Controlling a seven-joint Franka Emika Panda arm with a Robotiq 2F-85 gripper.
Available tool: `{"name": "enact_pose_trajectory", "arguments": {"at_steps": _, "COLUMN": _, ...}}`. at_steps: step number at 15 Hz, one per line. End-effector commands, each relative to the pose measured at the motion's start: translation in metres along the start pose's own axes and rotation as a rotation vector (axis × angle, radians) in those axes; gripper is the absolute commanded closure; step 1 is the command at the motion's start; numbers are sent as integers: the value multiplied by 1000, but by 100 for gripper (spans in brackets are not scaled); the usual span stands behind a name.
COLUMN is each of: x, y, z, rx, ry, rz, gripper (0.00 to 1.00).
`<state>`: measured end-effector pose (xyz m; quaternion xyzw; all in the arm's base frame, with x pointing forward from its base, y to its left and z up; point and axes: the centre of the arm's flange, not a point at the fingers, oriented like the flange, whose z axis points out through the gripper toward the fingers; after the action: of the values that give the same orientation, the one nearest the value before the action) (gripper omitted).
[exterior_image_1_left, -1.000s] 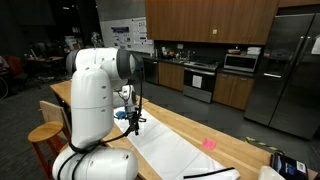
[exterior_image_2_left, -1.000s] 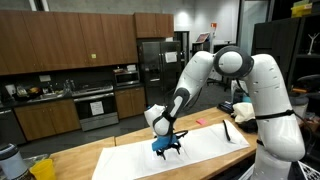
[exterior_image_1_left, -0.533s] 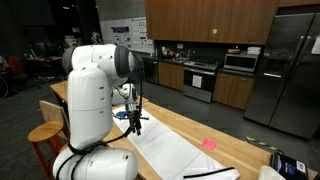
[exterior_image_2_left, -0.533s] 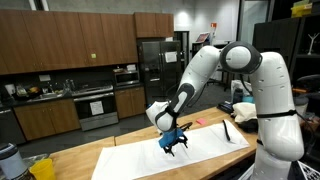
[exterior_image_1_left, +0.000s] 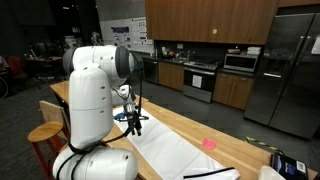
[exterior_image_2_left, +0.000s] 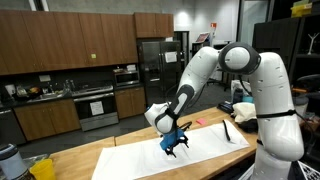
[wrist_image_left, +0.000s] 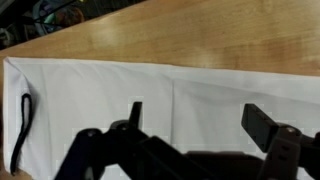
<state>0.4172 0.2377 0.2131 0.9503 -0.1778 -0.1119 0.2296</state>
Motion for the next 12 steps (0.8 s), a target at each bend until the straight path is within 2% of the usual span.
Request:
{"name": "enact_pose_trajectory", "arguments": {"at_steps": 1, "x": -4, "y": 2, "z": -2, "rx": -147, "ry": 17, "rz": -143, "gripper": 0}}
{"name": "enact_pose_trajectory", "arguments": {"at_steps": 6, "x": -17, "y": 36, "z": -5, "rx": -326, "ry": 81, "rz": -358, "gripper": 0}}
{"name": "enact_pose_trajectory", "arguments": {"at_steps": 12, "x": -10, "y": 65, "z": -6, "rx": -431, "ry": 279, "rz": -614, "gripper": 0}}
